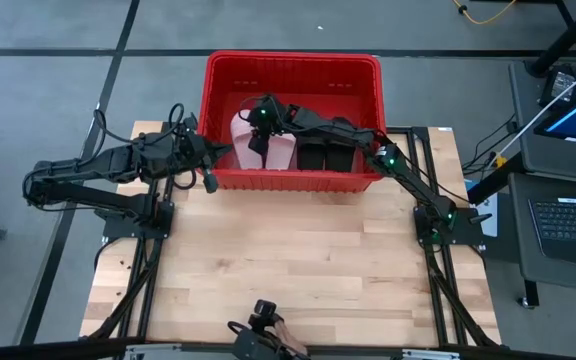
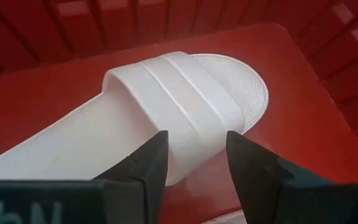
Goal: Pick and place slides into bin
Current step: Return to Home Position
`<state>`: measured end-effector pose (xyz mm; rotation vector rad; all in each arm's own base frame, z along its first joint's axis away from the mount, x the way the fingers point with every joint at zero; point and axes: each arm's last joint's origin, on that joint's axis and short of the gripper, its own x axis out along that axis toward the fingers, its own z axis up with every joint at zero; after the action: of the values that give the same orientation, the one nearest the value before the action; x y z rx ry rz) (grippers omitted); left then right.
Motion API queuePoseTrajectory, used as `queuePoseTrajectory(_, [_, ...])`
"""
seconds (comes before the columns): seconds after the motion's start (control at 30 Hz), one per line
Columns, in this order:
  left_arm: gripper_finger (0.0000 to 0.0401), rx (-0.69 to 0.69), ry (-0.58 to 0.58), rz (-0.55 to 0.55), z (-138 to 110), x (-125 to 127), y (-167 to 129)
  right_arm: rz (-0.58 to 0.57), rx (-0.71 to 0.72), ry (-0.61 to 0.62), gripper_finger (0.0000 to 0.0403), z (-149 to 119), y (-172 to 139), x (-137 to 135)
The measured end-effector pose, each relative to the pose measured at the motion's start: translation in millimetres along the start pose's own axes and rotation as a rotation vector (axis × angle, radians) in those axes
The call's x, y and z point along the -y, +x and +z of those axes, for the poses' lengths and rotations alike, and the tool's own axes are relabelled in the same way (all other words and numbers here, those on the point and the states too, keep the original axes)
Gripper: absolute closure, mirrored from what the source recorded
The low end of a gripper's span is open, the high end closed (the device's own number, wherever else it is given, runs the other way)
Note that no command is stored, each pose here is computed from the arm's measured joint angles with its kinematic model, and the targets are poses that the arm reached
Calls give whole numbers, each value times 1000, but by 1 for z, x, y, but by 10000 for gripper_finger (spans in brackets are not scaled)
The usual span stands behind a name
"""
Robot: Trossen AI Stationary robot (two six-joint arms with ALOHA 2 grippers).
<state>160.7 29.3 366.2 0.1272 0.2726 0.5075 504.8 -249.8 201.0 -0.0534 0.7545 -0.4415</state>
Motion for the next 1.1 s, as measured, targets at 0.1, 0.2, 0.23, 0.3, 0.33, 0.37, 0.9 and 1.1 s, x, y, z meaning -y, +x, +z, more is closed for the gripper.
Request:
queuePoseTrajectory(0.1, [398, 0, 0, 0, 0, 0, 0, -1, 3, -13, 240, 0, 0, 0])
queuePoseTrajectory(0.2, [400, -1, 0, 0, 0, 0, 0, -1, 9, -13, 240, 2, -1, 0])
queuePoseTrajectory(0.23, [400, -1, 0, 0, 0, 0, 0, -4, 22, -12, 240, 4, -2, 1])
queuePoseTrajectory(0.3, [399, -1, 0, 1, 0, 0, 0, -6, 29, -12, 240, 6, -5, 2])
queuePoseTrajectory(0.33, [399, -1, 1, 1, 0, 0, 0, -8, 38, -12, 240, 8, -6, 2])
queuePoseTrajectory(0.37, [399, -1, 1, 3, 0, 0, 0, -8, 40, -13, 240, 9, -8, 3])
queuePoseTrajectory(0.9, [399, -2, 27, 15, 0, 0, 0, -27, 101, -65, 240, 42, -68, 14])
queuePoseTrajectory(1.1, [399, -2, 27, 15, 0, 0, 0, -9, 45, -77, 263, 47, -99, 17])
